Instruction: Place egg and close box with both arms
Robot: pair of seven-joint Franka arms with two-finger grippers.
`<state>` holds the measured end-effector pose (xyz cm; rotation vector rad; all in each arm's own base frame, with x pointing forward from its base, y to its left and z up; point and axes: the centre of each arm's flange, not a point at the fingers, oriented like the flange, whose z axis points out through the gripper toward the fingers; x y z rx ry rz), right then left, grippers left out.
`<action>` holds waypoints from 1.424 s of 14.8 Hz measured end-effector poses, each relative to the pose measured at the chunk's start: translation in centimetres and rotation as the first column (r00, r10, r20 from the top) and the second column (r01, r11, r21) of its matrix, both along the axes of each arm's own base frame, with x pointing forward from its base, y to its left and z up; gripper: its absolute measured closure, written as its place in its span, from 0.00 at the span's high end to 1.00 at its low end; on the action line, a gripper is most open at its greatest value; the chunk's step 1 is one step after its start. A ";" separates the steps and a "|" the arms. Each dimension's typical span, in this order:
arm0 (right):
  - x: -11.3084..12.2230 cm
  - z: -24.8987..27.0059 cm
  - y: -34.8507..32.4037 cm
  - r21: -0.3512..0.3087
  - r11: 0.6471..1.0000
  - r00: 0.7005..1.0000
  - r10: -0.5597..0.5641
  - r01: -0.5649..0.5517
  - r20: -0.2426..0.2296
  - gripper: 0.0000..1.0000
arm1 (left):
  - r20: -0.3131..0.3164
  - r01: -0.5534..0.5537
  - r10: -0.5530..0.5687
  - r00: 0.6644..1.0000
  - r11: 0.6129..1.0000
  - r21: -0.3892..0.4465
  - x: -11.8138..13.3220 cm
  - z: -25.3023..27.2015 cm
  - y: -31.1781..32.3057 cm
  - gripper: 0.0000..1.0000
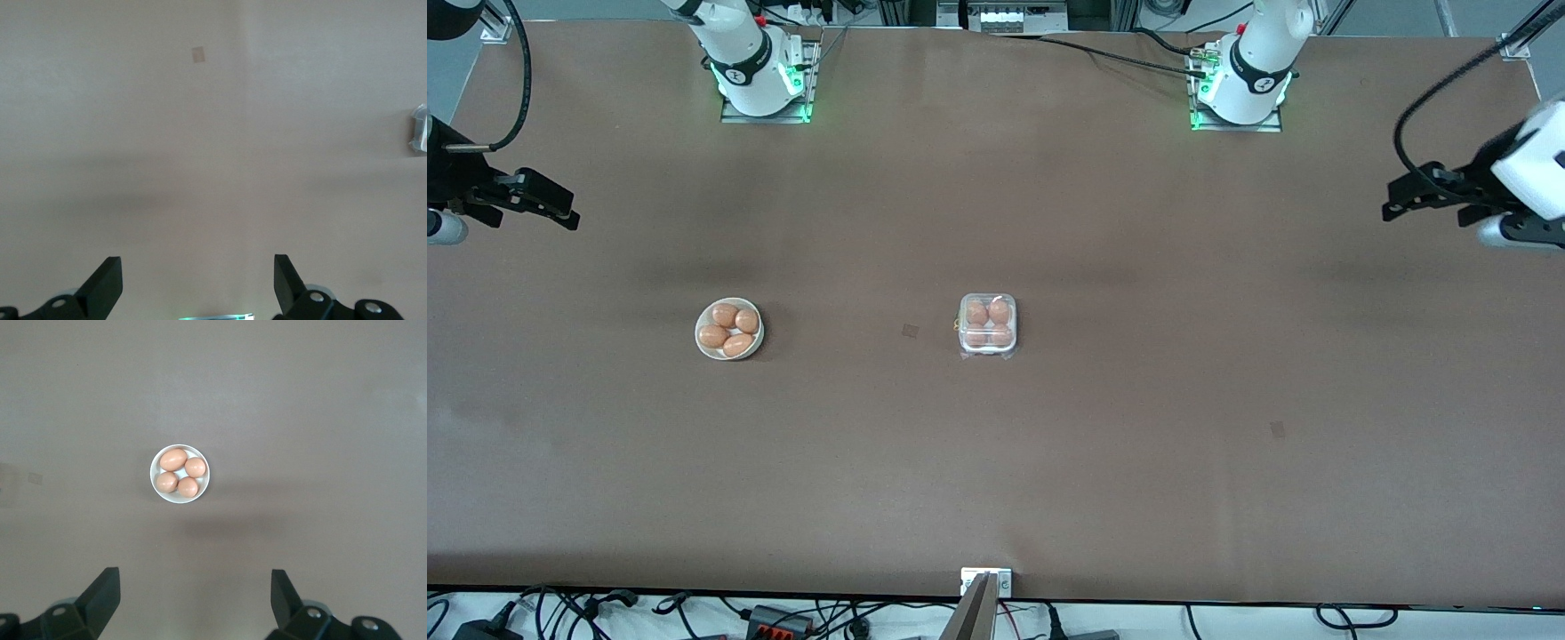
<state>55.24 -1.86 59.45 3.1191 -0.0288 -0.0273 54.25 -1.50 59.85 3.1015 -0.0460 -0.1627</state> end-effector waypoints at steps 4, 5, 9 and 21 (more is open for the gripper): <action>-0.7 0.3 -0.1 -0.001 1.000 1.000 -0.003 0.003 0.007 1.00 | 0.009 -0.038 0.038 0.999 0.999 0.001 0.1 -0.6 1.4 1.00; -1.0 0.3 -0.1 -0.001 1.000 1.000 -0.003 0.003 0.006 1.00 | 0.014 -0.038 0.038 0.999 0.999 0.000 0.2 -0.6 1.4 1.00; -1.4 -0.1 -0.1 -0.001 1.000 1.000 -0.003 0.003 0.000 1.00 | 0.044 -0.006 0.006 0.999 1.000 -0.002 0.4 -0.2 -0.4 1.00; -1.2 -0.2 -0.1 -0.001 1.000 1.000 -0.004 0.004 0.002 1.00 | 0.032 0.007 -0.007 0.999 1.000 -0.001 0.1 -0.2 -1.0 1.00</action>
